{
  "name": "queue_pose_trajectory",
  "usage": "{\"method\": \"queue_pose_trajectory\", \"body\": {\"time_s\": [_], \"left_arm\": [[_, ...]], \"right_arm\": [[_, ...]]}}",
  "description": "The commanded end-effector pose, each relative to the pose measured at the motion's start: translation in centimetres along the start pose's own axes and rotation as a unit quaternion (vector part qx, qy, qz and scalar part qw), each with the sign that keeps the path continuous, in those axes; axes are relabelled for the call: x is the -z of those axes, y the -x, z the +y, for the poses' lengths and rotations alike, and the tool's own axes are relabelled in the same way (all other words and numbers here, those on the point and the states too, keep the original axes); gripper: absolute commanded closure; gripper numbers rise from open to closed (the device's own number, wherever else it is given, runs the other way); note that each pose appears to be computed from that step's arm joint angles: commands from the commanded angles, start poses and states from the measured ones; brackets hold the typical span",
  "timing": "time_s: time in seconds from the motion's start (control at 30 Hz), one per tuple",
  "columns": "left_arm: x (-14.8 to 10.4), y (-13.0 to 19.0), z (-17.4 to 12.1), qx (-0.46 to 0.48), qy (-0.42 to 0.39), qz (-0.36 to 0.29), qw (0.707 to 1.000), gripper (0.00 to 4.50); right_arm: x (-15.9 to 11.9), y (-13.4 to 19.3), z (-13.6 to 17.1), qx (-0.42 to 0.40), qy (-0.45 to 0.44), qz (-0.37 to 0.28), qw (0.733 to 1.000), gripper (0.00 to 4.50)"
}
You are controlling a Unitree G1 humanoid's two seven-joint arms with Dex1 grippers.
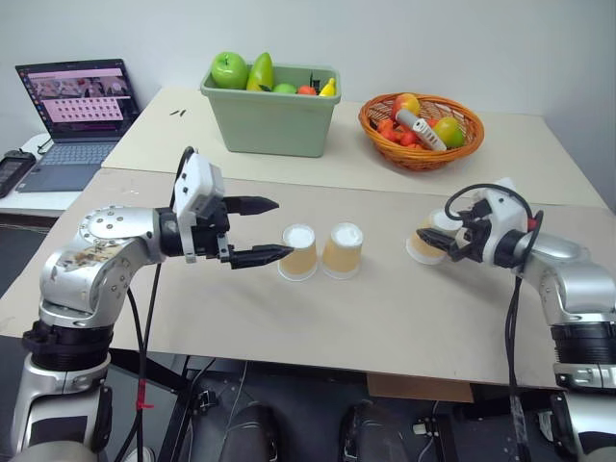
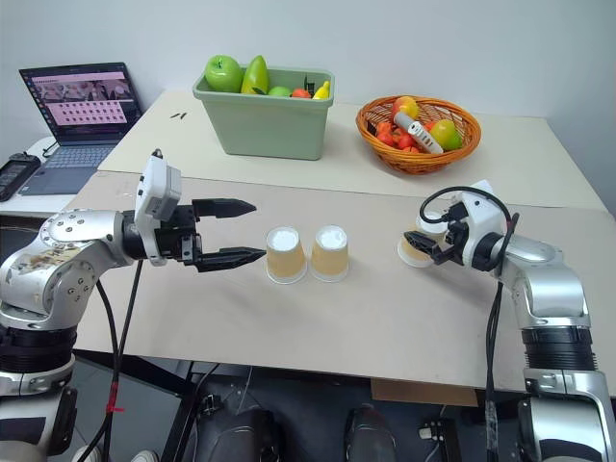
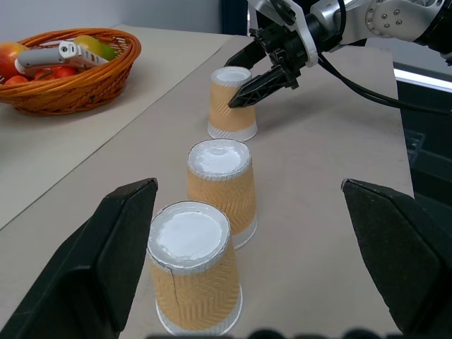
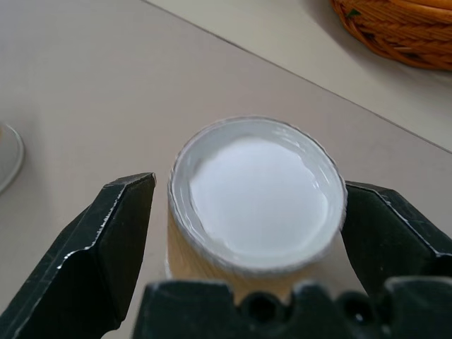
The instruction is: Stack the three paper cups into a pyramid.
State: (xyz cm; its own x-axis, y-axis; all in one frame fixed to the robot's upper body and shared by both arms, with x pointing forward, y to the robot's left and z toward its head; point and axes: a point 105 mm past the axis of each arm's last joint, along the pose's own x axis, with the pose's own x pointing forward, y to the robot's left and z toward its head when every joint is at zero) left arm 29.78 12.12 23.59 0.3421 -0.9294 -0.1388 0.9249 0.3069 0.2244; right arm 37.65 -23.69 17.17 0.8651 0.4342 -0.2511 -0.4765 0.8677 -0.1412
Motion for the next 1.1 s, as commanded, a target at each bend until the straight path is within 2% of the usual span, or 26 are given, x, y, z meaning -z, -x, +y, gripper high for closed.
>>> {"method": "queue_pose_trajectory", "body": {"time_s": [0.03,0.2,0.3,0.37,0.4,0.53,0.6,0.77,0.9,1.1], "left_arm": [[-1.0,0.1,-0.4,0.002,-0.022,-0.006,1.0,0.05],[-0.9,0.0,-0.3,0.001,-0.024,-0.005,1.0,0.05],[-0.9,0.0,-0.2,0.001,-0.025,-0.005,1.0,0.0],[-0.9,0.0,-0.2,0.0,-0.025,-0.005,1.0,0.0],[-0.9,0.0,-0.2,0.0,-0.026,-0.005,1.0,0.0],[-0.9,0.0,-0.1,-0.002,-0.027,-0.005,1.0,0.0],[-0.9,0.1,-0.1,-0.002,-0.026,-0.004,1.0,0.0],[-0.6,0.4,0.0,-0.013,-0.019,-0.003,1.0,0.0],[-0.2,1.4,0.8,-0.042,-0.008,-0.005,0.999,0.0],[0.9,3.1,1.2,-0.077,0.0,0.01,0.997,0.0]], "right_arm": [[-2.3,0.6,-0.9,0.014,-0.001,-0.045,0.999,0.0],[-2.3,0.6,-1.2,0.017,-0.015,-0.051,0.998,0.0],[-2.3,0.5,-1.2,0.015,-0.016,-0.052,0.998,0.73],[-2.3,0.5,-1.1,0.014,-0.016,-0.052,0.998,1.49],[-2.3,0.5,-1.1,0.013,-0.015,-0.053,0.998,1.72],[-2.9,0.3,-0.7,0.007,-0.013,-0.065,0.998,1.74],[-4.2,0.3,-0.2,-0.003,-0.001,-0.084,0.996,1.74],[-10.9,0.1,2.4,-0.064,0.066,-0.142,0.986,1.74],[-15.6,0.2,6.1,-0.17,0.11,-0.171,0.964,1.74],[-18.6,0.1,11.7,-0.324,0.137,-0.162,0.922,1.74]]}}
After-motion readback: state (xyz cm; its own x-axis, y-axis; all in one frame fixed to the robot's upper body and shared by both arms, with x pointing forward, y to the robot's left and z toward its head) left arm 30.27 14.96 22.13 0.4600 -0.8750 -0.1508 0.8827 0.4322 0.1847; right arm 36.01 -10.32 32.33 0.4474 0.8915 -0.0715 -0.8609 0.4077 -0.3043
